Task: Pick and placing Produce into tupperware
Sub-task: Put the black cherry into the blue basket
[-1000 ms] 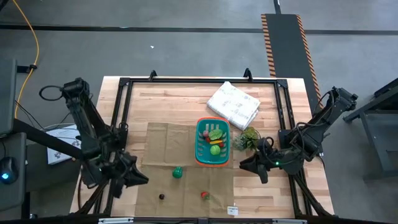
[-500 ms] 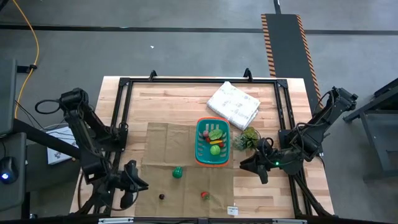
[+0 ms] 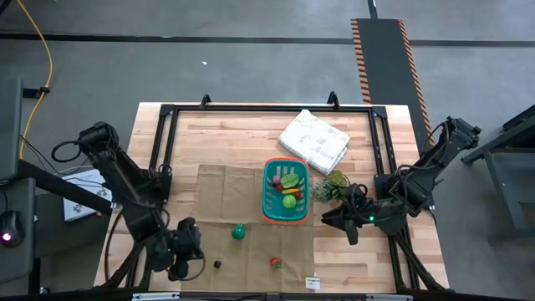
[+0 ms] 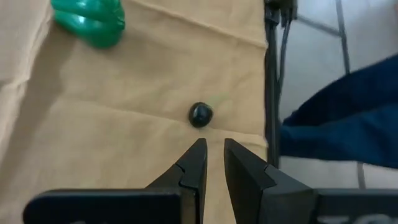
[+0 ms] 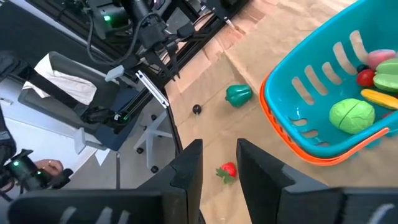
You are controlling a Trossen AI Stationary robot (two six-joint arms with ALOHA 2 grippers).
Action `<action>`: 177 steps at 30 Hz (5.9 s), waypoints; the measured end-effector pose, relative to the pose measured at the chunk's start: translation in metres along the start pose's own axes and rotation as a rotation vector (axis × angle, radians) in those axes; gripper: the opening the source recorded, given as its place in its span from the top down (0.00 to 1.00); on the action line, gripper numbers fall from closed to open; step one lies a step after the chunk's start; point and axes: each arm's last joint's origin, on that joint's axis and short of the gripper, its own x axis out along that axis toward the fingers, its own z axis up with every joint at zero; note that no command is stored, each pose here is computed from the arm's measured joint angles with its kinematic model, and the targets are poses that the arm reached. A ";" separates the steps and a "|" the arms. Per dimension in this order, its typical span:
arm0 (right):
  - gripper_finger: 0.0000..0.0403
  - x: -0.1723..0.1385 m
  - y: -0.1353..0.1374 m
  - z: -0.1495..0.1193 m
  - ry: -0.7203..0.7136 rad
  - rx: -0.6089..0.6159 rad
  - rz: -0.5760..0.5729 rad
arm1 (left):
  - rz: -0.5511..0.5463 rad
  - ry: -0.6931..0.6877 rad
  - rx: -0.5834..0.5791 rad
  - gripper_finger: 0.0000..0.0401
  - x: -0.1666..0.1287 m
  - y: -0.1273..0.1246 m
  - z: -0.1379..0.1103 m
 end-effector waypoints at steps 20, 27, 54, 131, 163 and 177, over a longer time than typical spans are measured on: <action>0.78 0.000 -0.004 -0.001 -0.021 -0.025 -0.046 | -0.005 0.023 0.233 0.64 0.011 0.003 0.007; 0.78 0.000 -0.006 -0.001 -0.020 -0.034 -0.067 | -0.061 0.009 0.200 0.47 0.032 0.000 0.015; 0.78 0.000 -0.009 -0.001 -0.033 -0.032 -0.097 | -0.149 0.081 0.163 0.40 0.068 0.000 0.018; 0.78 -0.002 -0.019 -0.004 -0.027 -0.045 -0.192 | 0.121 0.330 0.538 0.49 0.102 -0.027 0.027; 0.78 -0.002 -0.020 -0.004 -0.023 -0.061 -0.201 | 0.115 0.336 0.516 0.52 0.109 -0.026 0.024; 0.78 -0.002 -0.021 -0.005 -0.018 -0.071 -0.213 | 0.111 0.339 0.510 0.76 0.109 -0.027 0.024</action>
